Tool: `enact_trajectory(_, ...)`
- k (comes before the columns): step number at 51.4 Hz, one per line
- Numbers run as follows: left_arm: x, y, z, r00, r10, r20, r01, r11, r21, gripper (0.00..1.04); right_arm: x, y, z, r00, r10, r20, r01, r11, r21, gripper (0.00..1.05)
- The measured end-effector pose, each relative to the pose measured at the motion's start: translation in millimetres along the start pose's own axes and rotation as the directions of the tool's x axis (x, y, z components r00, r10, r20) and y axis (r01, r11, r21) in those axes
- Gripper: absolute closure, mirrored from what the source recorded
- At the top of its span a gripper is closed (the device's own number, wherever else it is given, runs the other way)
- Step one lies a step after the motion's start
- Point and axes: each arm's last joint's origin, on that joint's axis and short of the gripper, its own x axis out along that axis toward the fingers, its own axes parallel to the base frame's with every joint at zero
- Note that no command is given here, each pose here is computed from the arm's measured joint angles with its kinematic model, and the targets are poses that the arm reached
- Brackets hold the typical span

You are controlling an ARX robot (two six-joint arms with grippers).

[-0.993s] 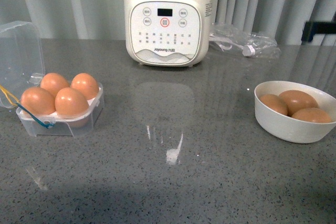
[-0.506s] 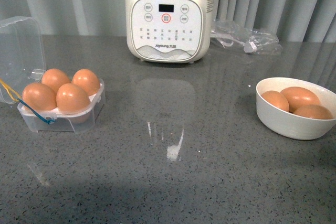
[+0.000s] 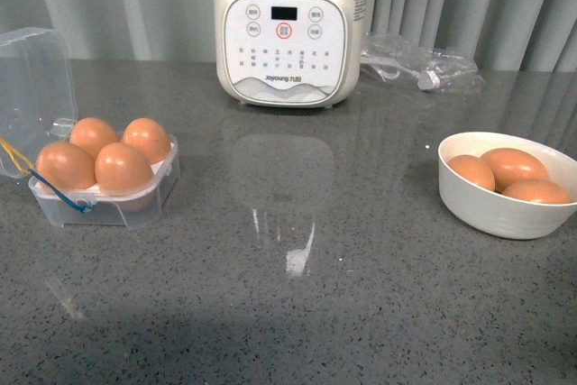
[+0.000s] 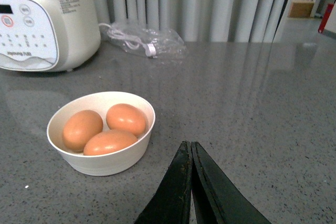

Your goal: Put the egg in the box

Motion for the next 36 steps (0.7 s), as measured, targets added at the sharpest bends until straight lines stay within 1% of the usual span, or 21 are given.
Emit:
enact_trajectory(3,0.0,0.0,0.0,1.0,0.0,0.0,0.0,1.0,0.0,0.07,-3.2,0.0,-2.7,1.0,0.001,0.016,-0.001,1.0,0.0,1.01)
enact_trajectory(9,0.0,0.0,0.0,1.0,0.0,0.0,0.0,1.0,0.0,0.07,-9.7,0.2,-10.3,1.0,0.003,-0.014,-0.003,1.0,0.0,1.01)
enact_trajectory(36,0.0,0.0,0.0,1.0,0.0,0.0,0.0,1.0,0.0,0.07,-32.6,0.0,-3.3,1.0,0.003,0.015,-0.003,1.0,0.0,1.01)
